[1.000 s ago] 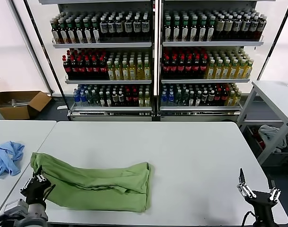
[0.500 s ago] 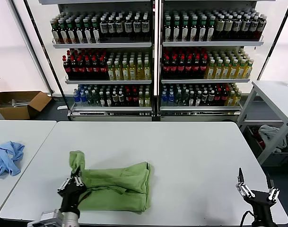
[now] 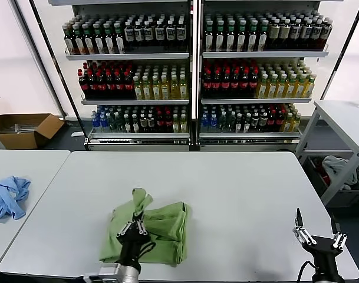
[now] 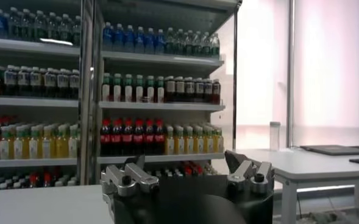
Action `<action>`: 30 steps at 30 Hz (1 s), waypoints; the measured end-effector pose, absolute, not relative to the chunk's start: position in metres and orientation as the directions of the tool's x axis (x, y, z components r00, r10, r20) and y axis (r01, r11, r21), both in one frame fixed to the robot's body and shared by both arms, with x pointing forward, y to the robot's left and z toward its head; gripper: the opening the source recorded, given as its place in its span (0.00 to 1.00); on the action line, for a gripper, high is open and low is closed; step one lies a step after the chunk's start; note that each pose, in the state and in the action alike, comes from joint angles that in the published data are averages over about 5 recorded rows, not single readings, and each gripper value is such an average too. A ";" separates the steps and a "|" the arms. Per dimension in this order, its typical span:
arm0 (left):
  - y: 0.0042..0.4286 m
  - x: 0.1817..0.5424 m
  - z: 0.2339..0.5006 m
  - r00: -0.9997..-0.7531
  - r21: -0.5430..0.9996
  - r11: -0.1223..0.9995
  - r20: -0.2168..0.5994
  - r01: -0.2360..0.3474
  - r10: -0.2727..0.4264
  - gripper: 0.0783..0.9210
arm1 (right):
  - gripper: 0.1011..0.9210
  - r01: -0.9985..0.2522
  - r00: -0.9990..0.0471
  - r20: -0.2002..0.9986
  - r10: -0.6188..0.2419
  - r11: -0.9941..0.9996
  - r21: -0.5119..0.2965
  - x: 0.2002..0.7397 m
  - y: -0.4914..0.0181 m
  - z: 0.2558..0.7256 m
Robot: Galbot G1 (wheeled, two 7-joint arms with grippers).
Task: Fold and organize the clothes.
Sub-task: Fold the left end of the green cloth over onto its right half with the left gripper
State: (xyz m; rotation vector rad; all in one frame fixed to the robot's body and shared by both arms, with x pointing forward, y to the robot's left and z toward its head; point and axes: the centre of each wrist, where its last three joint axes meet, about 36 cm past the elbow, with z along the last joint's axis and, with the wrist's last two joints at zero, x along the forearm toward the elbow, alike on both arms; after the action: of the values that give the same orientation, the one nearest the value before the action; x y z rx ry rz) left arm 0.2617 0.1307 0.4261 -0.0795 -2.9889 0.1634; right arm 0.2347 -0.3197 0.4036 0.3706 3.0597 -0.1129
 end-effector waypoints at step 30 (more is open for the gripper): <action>0.087 0.260 0.360 -0.959 0.056 0.967 0.158 0.248 0.237 0.27 | 0.88 0.241 -0.969 -0.074 0.236 0.969 -0.062 0.235 -0.314 0.402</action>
State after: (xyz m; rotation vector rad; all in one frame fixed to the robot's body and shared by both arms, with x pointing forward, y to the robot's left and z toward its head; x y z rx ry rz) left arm 0.2598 0.0872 0.3601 -0.3678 -2.9661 -0.1131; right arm 0.2351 -0.3138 0.4022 0.3701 3.0514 -0.1089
